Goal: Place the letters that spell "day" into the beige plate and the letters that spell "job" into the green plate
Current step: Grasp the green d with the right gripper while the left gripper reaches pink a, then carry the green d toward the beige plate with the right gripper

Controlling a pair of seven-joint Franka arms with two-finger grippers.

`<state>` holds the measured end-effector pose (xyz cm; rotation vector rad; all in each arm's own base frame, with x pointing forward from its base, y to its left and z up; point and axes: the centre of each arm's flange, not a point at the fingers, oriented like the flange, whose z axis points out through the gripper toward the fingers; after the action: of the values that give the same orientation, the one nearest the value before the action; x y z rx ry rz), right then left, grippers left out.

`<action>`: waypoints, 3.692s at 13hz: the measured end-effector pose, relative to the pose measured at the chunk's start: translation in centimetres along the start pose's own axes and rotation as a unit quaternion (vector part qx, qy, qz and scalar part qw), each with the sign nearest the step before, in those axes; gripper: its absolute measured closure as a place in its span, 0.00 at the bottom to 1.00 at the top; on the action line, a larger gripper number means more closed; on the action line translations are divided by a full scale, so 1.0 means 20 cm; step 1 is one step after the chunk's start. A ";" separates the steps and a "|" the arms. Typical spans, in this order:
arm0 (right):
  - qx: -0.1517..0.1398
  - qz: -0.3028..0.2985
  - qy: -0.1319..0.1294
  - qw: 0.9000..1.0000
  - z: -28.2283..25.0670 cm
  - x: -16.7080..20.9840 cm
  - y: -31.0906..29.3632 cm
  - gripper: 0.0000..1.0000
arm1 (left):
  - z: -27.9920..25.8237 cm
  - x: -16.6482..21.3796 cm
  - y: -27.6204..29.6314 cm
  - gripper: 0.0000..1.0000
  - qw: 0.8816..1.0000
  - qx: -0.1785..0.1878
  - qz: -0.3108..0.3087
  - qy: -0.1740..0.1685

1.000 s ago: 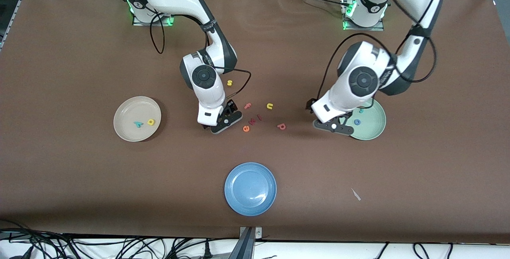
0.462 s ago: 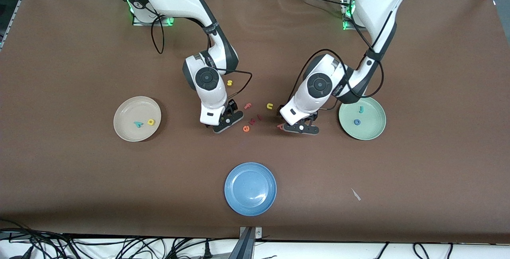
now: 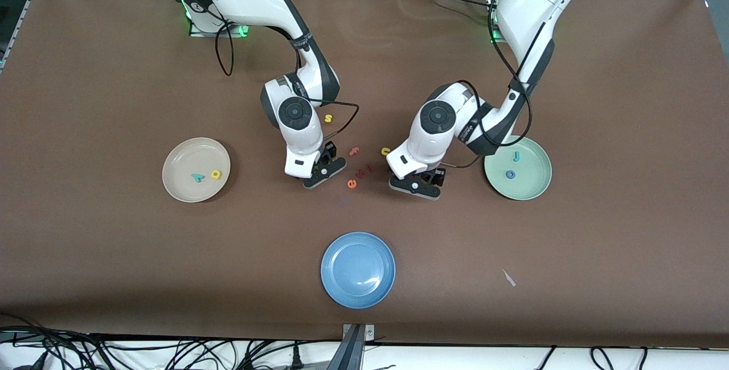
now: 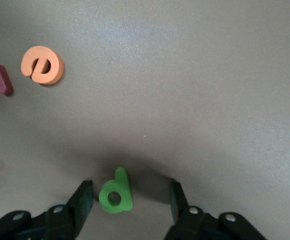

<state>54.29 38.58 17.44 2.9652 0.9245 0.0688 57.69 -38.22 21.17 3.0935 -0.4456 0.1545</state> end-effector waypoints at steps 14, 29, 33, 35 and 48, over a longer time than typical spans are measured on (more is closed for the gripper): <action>0.008 0.033 0.001 0.999 -0.02 0.00 -0.04 0.65 | 0.15 -0.08 0.12 0.25 1.000 0.003 0.024 -0.020; 0.010 0.076 -0.033 0.997 -0.31 -0.04 0.38 0.71 | 0.19 -0.08 0.14 0.51 0.999 0.001 0.027 -0.021; 0.004 0.071 -0.049 0.996 -0.45 -0.23 0.79 0.71 | 0.19 -0.07 0.13 0.55 1.000 0.000 0.025 -0.016; -0.002 0.057 -0.060 0.997 -0.46 -0.37 1.02 0.71 | 0.18 -0.06 0.13 0.70 1.000 0.000 0.025 -0.015; 0.051 0.124 -0.101 0.986 -0.43 -0.71 1.54 0.26 | 0.07 0.05 0.13 0.74 0.999 -0.006 0.041 0.013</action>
<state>59.56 5.29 27.07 3.0895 0.5479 -0.2747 58.03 -40.98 19.78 3.0587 -0.5720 0.1924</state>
